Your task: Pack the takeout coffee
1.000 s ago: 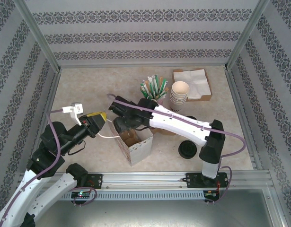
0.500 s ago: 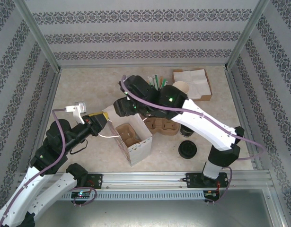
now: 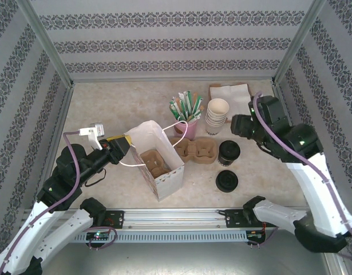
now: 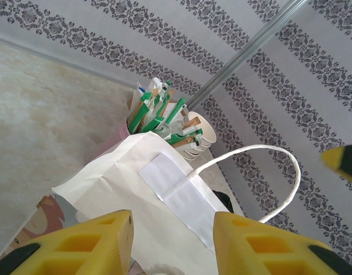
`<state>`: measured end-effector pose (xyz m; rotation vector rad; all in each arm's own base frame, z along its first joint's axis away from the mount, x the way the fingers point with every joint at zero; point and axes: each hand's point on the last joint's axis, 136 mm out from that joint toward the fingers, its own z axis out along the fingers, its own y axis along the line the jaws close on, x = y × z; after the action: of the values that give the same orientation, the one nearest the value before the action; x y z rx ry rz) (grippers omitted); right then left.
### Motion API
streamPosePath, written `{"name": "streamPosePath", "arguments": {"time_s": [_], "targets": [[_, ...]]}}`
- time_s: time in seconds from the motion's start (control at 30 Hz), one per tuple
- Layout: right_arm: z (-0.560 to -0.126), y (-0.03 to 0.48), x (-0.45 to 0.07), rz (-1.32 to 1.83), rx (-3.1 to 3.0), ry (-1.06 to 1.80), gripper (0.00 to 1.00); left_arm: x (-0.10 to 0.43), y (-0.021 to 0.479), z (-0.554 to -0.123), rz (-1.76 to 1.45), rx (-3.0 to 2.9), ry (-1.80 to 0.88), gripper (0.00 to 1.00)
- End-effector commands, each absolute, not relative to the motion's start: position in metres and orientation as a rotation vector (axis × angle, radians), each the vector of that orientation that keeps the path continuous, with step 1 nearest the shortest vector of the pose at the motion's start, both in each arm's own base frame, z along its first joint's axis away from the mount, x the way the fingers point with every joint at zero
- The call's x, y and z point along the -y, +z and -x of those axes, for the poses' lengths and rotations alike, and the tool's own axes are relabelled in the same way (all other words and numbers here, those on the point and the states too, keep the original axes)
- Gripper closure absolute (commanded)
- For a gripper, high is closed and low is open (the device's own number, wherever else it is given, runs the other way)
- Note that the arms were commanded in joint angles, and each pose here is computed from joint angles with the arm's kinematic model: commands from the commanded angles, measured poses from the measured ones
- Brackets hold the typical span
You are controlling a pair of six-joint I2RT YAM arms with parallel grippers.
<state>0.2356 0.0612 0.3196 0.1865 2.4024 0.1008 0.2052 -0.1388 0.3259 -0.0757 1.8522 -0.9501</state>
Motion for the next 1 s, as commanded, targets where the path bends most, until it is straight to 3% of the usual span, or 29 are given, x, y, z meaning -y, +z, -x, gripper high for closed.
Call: {"name": "streamPosePath", "arguments": {"time_s": [0.0,0.23,0.47,0.97], "targets": [[-0.234,0.255,-0.071,-0.192,-2.595,0.228,0.31,0.138,0.326,-0.203,0.054,-1.860,-0.928,0.57],[-0.228,0.194,-0.072,-0.013,-2.703,0.232,0.35,0.140,0.325,-0.202,0.036,-1.863,-0.925,0.55],[-0.240,0.162,-0.070,-0.072,-2.806,0.216,0.25,0.140,0.332,-0.199,0.009,-1.854,-0.925,0.46],[-0.259,0.144,-0.062,-0.150,-2.806,0.114,0.24,0.139,0.342,-0.198,0.010,-1.828,-0.933,0.38]]}}
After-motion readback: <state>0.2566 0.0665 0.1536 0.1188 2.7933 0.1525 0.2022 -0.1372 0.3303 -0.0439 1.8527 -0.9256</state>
